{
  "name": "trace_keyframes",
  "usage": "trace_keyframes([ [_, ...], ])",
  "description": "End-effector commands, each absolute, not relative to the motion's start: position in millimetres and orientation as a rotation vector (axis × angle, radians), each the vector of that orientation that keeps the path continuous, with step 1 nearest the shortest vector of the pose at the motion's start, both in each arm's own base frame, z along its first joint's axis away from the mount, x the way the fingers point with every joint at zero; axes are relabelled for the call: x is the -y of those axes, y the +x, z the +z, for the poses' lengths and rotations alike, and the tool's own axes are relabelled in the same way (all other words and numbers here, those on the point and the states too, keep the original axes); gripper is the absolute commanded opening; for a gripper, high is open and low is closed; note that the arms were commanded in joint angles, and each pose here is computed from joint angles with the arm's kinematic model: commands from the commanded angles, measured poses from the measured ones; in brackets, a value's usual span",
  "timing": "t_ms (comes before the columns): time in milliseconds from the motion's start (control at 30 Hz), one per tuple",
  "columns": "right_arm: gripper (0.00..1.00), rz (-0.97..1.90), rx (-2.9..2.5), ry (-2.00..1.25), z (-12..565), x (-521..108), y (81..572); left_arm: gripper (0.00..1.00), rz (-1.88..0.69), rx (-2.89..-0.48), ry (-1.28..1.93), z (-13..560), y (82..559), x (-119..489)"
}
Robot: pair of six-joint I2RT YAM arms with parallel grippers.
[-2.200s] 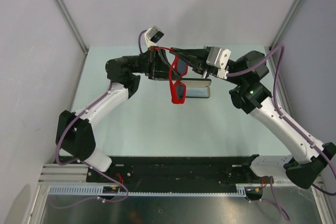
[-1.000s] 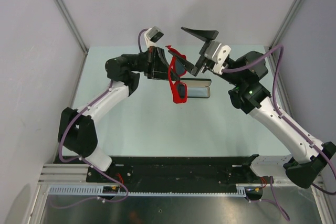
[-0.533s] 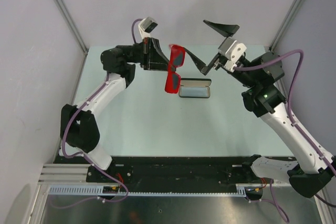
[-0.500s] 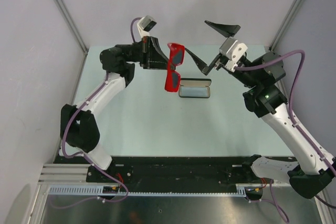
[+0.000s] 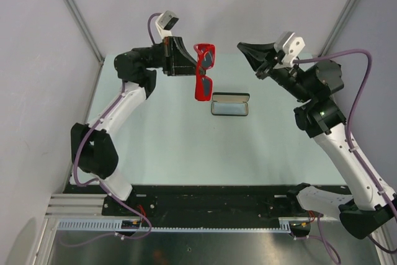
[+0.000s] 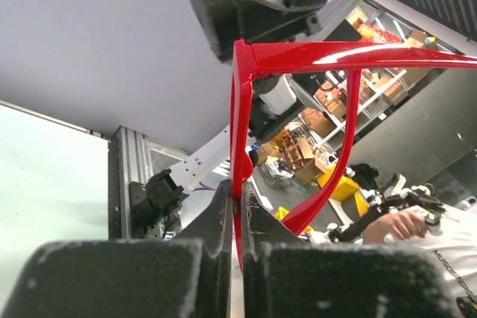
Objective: Organize the sunglasses
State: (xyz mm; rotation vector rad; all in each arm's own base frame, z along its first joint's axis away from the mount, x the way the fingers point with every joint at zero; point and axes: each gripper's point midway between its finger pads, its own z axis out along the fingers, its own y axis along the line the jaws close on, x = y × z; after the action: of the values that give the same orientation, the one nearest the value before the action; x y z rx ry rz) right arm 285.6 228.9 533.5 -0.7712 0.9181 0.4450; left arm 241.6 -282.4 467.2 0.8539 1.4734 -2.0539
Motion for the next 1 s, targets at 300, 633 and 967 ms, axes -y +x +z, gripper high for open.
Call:
trace_keyframes([
  [300, 0.00, 0.946, -1.044, -0.916, 520.0, -277.4, 221.0, 0.00, -1.651, -1.536, 0.683, 466.7, 292.0, 290.4],
  [633, 0.08, 0.982, -1.129, -0.881, 492.3, -299.6, 251.3, 0.00, -1.610, -1.620, 0.605, 435.3, 299.0, 290.9],
  [967, 0.00, 0.986, -1.270, -0.850, 449.8, -317.7, 283.0, 0.00, -1.620, -1.636, 0.615, 429.3, 290.7, 293.8],
])
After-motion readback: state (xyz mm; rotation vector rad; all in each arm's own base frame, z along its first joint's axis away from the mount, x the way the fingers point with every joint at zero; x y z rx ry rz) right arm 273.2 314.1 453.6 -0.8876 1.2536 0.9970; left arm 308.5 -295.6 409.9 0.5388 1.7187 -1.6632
